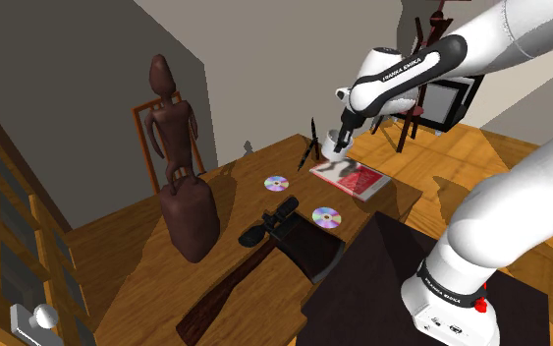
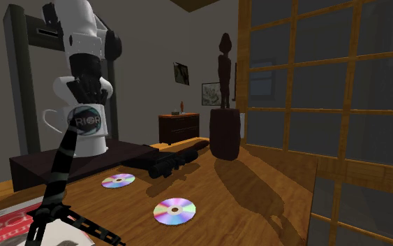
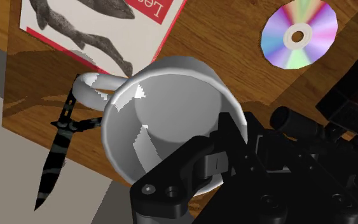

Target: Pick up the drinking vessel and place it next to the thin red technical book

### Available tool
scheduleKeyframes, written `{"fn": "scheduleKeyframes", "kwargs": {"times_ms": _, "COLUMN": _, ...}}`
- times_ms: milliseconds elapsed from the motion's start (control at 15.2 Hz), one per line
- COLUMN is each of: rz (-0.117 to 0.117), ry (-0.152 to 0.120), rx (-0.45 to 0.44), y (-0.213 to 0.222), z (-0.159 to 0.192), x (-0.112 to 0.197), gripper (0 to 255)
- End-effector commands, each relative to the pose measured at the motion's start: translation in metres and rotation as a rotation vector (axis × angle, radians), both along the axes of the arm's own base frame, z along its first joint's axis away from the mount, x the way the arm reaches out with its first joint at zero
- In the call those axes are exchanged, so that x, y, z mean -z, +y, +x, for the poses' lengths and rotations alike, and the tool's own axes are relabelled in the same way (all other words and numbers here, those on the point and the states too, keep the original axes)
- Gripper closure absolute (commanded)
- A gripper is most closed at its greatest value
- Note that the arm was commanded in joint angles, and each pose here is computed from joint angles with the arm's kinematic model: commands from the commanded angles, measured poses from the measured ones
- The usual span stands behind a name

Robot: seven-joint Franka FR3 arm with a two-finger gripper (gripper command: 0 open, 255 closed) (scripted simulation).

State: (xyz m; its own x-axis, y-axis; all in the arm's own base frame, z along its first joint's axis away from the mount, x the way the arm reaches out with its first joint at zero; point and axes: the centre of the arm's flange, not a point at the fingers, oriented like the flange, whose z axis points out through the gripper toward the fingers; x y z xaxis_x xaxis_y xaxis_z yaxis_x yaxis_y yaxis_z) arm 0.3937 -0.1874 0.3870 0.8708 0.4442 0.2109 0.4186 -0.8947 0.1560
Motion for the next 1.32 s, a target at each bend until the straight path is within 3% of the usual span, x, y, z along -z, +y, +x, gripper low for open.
{"fn": "scheduleKeyframes", "kwargs": {"times_ms": 0, "rz": 0.0, "ry": 0.0, "rx": -0.002, "y": -0.012, "z": -0.008, "x": 0.004, "gripper": 255}}
{"fn": "scheduleKeyframes", "kwargs": {"times_ms": 1254, "rz": 0.0, "ry": 0.0, "rx": -0.002, "y": -0.012, "z": -0.008, "x": 0.104, "gripper": 255}}
